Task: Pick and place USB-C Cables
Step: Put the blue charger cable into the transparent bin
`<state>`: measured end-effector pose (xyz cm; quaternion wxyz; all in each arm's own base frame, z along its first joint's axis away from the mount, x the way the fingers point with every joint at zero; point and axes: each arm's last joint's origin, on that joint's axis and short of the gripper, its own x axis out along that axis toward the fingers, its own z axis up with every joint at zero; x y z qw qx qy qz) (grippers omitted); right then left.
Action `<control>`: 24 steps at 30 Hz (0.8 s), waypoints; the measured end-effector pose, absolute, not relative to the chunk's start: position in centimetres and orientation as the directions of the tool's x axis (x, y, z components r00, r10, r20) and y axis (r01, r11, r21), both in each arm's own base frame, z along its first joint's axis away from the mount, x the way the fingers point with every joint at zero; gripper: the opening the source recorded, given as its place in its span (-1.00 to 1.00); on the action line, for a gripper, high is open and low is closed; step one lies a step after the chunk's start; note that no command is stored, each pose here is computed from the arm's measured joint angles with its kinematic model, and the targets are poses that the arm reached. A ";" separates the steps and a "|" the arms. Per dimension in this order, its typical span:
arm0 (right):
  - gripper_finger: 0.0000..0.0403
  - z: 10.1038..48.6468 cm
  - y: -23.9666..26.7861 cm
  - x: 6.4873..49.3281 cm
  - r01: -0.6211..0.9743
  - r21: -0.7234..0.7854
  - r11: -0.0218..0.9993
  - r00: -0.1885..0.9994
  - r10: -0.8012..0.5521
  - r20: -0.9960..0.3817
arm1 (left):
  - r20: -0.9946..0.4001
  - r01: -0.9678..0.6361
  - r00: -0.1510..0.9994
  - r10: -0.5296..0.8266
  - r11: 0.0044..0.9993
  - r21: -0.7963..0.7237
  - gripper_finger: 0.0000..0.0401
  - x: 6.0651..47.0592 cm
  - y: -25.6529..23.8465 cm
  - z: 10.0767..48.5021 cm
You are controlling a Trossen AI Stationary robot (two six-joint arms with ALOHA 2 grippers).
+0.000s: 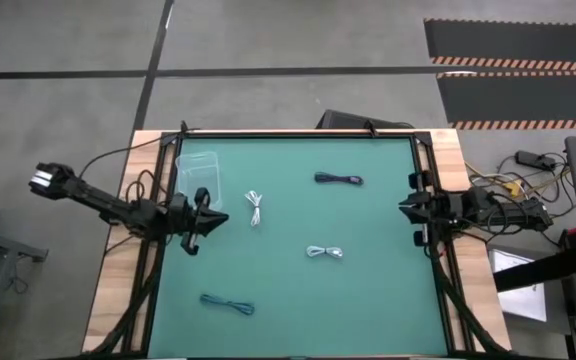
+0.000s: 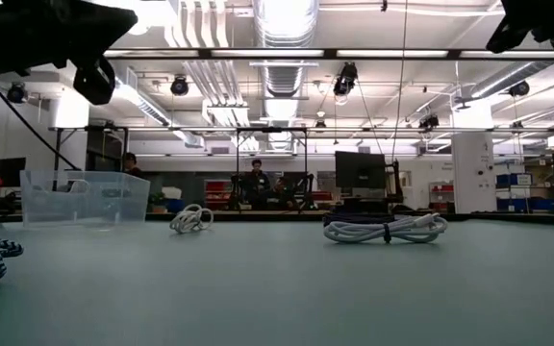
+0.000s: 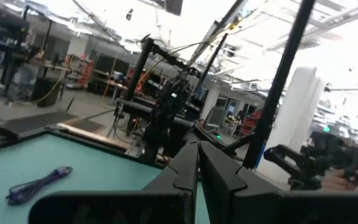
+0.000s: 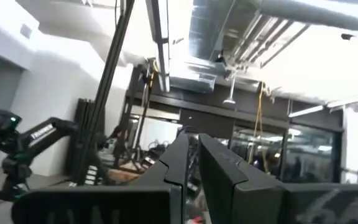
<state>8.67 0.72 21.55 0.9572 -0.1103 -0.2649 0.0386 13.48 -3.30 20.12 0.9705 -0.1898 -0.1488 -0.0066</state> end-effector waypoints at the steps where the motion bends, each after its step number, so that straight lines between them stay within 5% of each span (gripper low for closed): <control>1: -0.87 21.6 0.7 8.7 -0.008 -0.243 0.970 0.856 0.132 0.499 | 0.285 0.067 0.957 0.050 0.920 -0.386 -1.00 13.7 -3.3 20.2; 9: -0.87 21.9 0.7 8.5 0.051 -0.295 0.954 0.838 0.120 0.533 | 0.142 0.028 0.988 0.052 0.862 -0.506 -1.00 15.5 -3.9 20.2; 24: -0.87 22.0 0.7 8.4 0.053 -0.288 0.956 0.827 0.119 0.550 | -0.450 -0.325 0.893 0.024 0.726 -0.607 -1.00 18.0 -4.9 20.3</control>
